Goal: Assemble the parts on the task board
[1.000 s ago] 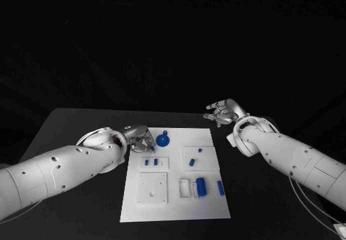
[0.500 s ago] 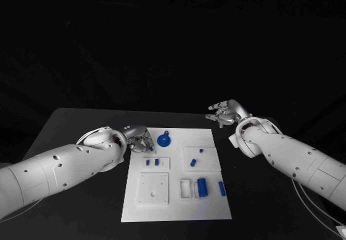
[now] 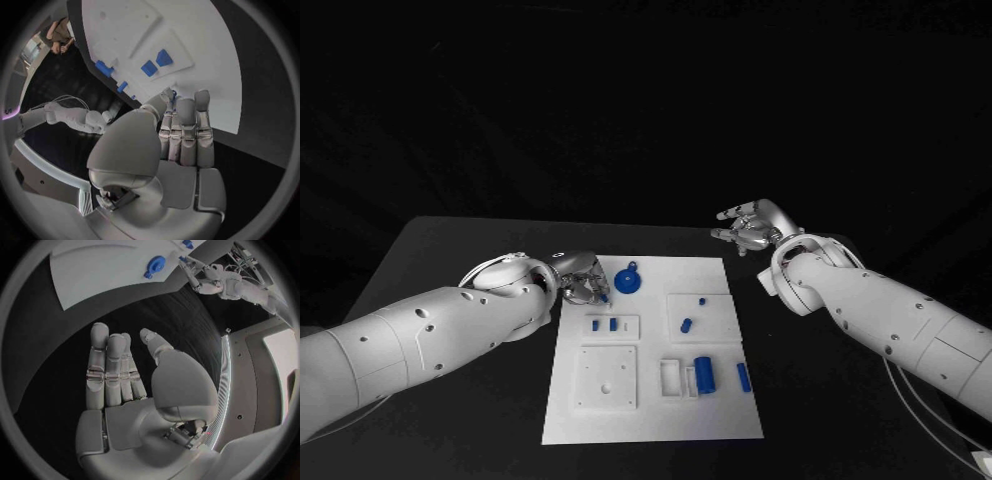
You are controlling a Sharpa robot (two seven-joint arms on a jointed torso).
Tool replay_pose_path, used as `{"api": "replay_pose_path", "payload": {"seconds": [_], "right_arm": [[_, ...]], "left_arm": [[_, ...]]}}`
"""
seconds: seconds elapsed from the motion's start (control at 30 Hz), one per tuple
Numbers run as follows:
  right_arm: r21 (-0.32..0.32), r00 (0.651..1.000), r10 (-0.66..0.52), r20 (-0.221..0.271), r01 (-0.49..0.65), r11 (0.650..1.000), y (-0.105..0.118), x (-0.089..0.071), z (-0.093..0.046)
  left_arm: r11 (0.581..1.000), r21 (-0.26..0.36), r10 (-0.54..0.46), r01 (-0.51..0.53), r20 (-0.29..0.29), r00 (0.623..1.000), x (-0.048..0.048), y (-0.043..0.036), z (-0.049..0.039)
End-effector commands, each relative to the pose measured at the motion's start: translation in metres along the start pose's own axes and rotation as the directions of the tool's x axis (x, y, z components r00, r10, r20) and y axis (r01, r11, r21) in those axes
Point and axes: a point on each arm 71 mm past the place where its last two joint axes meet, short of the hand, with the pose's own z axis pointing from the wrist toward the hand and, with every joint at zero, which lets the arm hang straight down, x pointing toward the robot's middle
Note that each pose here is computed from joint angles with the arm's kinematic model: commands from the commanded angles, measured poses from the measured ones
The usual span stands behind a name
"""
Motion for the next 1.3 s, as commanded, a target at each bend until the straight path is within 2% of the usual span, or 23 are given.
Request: {"api": "replay_pose_path", "payload": {"seconds": [0.03,1.3], "right_arm": [[-0.007,1.0,0.003,-0.012,-0.003,1.0,0.001,0.001,0.0],[-0.009,1.0,0.003,-0.013,-0.004,1.0,0.002,0.002,0.0]], "left_arm": [[1.0,0.013,0.007,-0.007,-0.015,1.0,0.0015,-0.0037,0.0019],[0.999,0.019,0.032,-0.031,-0.062,0.998,0.0172,-0.0079,0.0089]]}}
